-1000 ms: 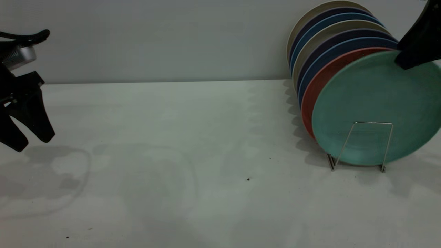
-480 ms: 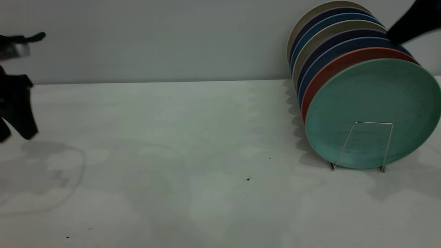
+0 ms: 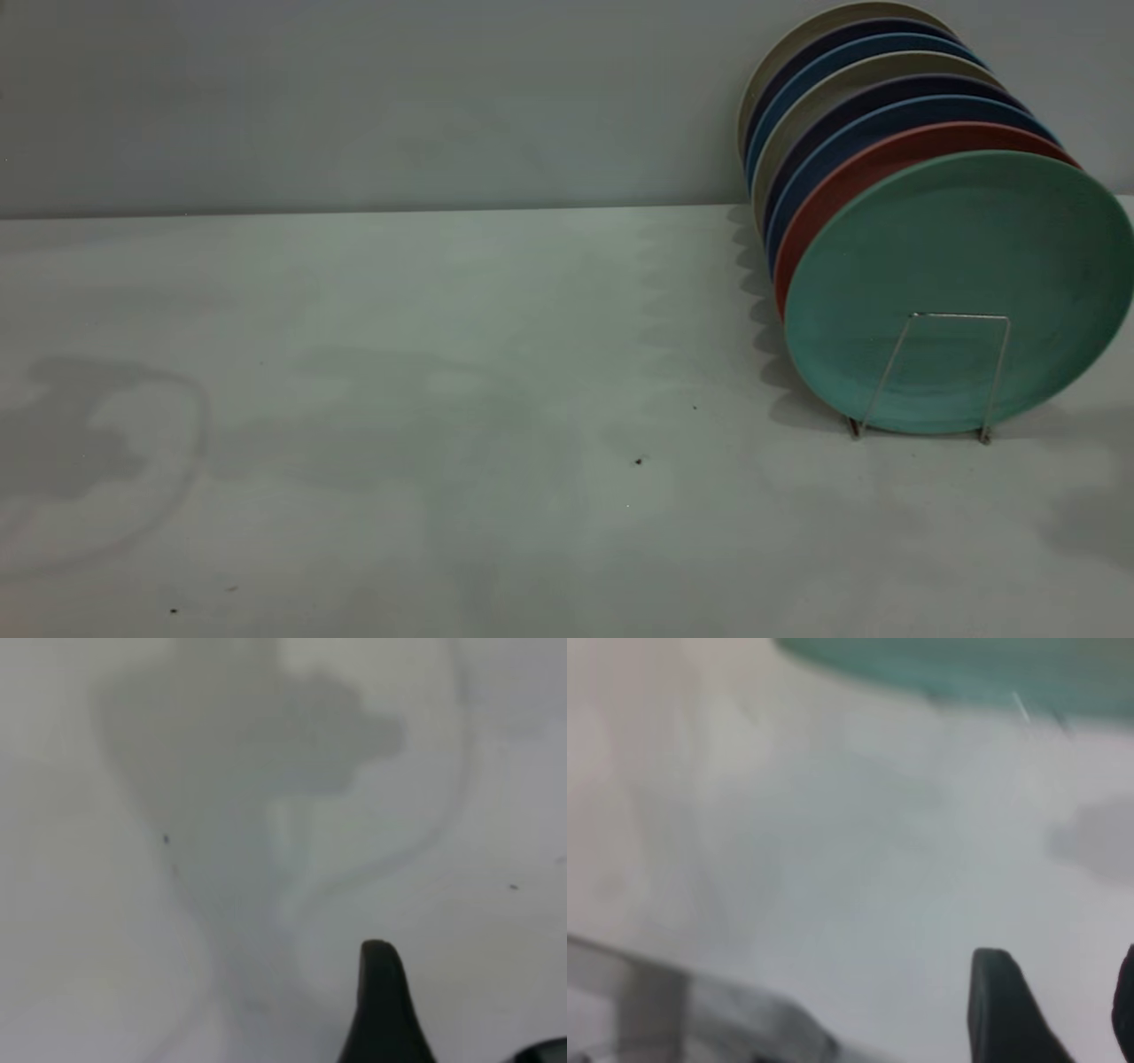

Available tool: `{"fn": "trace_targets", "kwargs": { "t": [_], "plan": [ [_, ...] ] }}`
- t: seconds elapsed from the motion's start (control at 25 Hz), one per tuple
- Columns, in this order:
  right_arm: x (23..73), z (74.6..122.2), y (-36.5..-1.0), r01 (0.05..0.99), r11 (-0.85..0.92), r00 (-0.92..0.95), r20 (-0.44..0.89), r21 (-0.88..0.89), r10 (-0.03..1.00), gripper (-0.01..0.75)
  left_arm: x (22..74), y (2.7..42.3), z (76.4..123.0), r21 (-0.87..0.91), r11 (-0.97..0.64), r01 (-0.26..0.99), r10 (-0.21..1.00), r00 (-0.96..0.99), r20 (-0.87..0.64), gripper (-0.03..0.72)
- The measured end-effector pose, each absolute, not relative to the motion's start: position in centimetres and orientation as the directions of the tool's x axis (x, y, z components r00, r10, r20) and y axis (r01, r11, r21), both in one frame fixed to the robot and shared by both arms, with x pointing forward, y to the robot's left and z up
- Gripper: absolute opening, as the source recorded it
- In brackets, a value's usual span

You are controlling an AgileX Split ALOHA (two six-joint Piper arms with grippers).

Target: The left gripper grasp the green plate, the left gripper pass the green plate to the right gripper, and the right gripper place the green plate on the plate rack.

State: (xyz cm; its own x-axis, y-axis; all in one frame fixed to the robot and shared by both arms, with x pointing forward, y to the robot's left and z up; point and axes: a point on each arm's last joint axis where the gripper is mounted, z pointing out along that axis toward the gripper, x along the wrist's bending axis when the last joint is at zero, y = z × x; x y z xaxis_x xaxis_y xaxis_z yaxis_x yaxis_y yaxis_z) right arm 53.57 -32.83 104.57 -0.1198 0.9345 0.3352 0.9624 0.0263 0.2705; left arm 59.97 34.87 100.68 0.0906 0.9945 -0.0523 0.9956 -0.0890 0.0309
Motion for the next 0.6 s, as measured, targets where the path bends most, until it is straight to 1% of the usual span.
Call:
{"fn": "trace_targets", "kwargs": {
  "t": [0.08, 0.2, 0.28, 0.4, 0.48, 0.6],
  "plan": [
    [52.1, 105.8, -33.4, 0.970, 0.023, -0.086, 0.250, 0.243, 0.965, 0.321, 58.4, 34.6, 102.6, 0.058, -0.062, 0.996, 0.997, 0.065, -0.048, 0.529],
    [49.2, 108.9, -33.8, 0.958, 0.011, -0.047, 0.120, 0.285, 0.992, 0.321, 55.2, 34.2, 104.8, 0.090, -0.050, 0.995, 0.998, 0.054, -0.043, 0.513],
    [47.4, 111.0, -33.7, 0.938, 0.008, -0.035, 0.072, 0.345, 0.997, 0.321, 52.7, 33.8, 105.8, 0.114, -0.049, 0.992, 0.998, 0.053, -0.040, 0.512],
    [44.1, 113.7, -32.3, 0.890, 0.049, -0.071, 0.030, 0.453, 0.997, 0.321, 48.4, 33.0, 106.9, 0.155, -0.039, 0.987, 0.998, 0.047, -0.051, 0.512],
    [41.8, 114.3, -31.0, 0.864, 0.088, -0.116, 0.025, 0.495, 0.993, 0.321, 45.3, 32.4, 107.3, 0.187, -0.027, 0.982, 0.998, 0.038, -0.057, 0.512],
    [38.0, 114.0, -29.3, 0.832, 0.146, -0.191, 0.029, 0.536, 0.981, 0.321, 41.1, 31.8, 107.9, 0.250, -0.020, 0.968, 0.998, 0.033, -0.051, 0.511]
  ]
}}
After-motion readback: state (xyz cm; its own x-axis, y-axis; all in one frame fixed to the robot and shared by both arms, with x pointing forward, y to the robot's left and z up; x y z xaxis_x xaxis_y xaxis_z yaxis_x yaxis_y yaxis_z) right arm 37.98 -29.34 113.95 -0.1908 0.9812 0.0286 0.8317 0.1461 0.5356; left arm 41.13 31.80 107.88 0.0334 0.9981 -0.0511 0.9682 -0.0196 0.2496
